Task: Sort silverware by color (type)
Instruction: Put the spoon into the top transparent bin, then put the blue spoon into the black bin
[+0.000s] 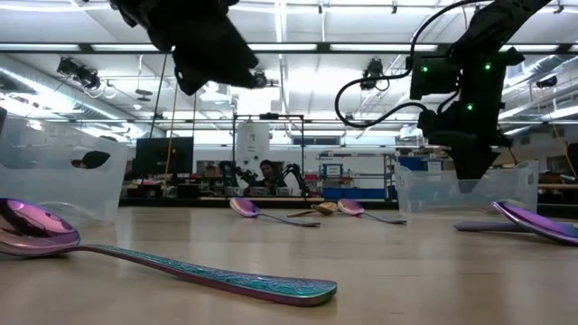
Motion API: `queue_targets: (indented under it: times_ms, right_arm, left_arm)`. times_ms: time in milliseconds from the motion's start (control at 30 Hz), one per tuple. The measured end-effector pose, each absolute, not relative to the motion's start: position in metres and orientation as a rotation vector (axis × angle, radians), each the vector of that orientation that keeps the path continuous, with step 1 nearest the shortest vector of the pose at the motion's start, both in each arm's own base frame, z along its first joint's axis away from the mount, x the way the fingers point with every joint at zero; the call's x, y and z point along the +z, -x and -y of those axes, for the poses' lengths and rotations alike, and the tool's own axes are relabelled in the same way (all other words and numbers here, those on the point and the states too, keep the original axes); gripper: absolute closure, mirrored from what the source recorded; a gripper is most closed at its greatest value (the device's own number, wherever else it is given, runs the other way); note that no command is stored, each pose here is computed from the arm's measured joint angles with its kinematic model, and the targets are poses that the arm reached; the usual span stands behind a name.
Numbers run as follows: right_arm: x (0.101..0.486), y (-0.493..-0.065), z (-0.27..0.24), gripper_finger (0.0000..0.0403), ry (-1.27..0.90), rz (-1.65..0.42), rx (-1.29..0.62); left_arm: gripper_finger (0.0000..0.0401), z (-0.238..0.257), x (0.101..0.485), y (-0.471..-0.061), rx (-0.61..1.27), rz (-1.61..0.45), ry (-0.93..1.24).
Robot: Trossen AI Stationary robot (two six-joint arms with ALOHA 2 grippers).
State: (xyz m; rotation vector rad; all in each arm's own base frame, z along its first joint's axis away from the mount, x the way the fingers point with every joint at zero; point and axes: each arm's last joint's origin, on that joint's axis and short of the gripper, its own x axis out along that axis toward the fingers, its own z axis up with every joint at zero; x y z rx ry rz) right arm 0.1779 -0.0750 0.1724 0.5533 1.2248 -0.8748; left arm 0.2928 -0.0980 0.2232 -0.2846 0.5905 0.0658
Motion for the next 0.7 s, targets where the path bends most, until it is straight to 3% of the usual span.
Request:
queue_targets:
  times_ms: [700]
  right_arm:
    - [0.188, -0.188, 0.08, 0.032, -0.563, -1.166, -0.843]
  left_arm:
    - [0.0255, 0.048, 0.207, -0.286, 0.238, -0.864, 0.146]
